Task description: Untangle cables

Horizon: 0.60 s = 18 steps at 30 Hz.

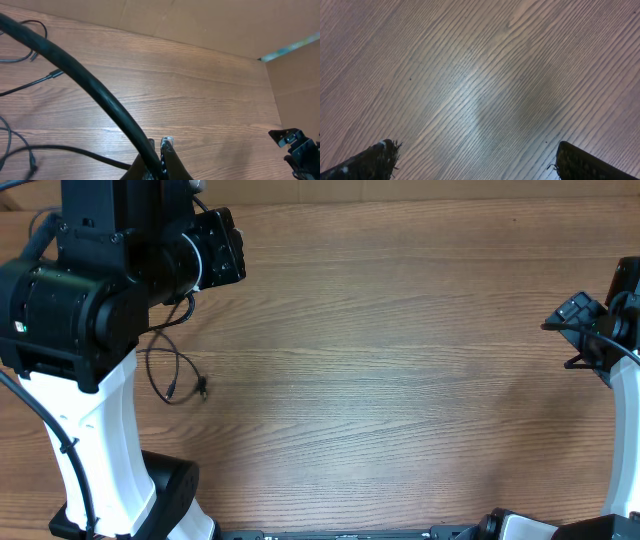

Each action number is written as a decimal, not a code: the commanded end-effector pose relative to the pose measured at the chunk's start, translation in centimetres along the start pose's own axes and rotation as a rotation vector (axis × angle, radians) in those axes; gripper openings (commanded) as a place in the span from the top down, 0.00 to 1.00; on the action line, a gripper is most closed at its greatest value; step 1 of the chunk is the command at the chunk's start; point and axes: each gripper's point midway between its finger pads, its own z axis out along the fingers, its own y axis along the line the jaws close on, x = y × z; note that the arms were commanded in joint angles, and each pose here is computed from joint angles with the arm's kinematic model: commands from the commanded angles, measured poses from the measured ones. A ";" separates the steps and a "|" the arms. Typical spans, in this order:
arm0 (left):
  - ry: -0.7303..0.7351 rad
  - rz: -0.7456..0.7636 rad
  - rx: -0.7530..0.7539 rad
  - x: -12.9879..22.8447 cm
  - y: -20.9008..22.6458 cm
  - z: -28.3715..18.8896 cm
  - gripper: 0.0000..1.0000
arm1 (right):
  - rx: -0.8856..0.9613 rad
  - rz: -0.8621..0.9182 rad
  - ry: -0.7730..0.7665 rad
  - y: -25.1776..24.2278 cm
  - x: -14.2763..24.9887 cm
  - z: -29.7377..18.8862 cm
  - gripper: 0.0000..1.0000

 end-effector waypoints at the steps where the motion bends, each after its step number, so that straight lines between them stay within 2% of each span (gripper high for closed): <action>1: -0.017 -0.011 0.026 0.0 -0.5 -1.0 0.96 | -0.008 0.008 -0.036 0.1 -1.2 -0.8 0.00; 10: -0.035 0.013 -0.072 2.1 1.8 -4.2 0.96 | -0.008 0.008 -0.036 0.1 -1.2 -0.8 0.00; 18: 0.024 -0.106 -0.179 6.9 5.1 -6.0 0.96 | -0.008 0.008 -0.036 0.1 -1.2 -0.8 0.00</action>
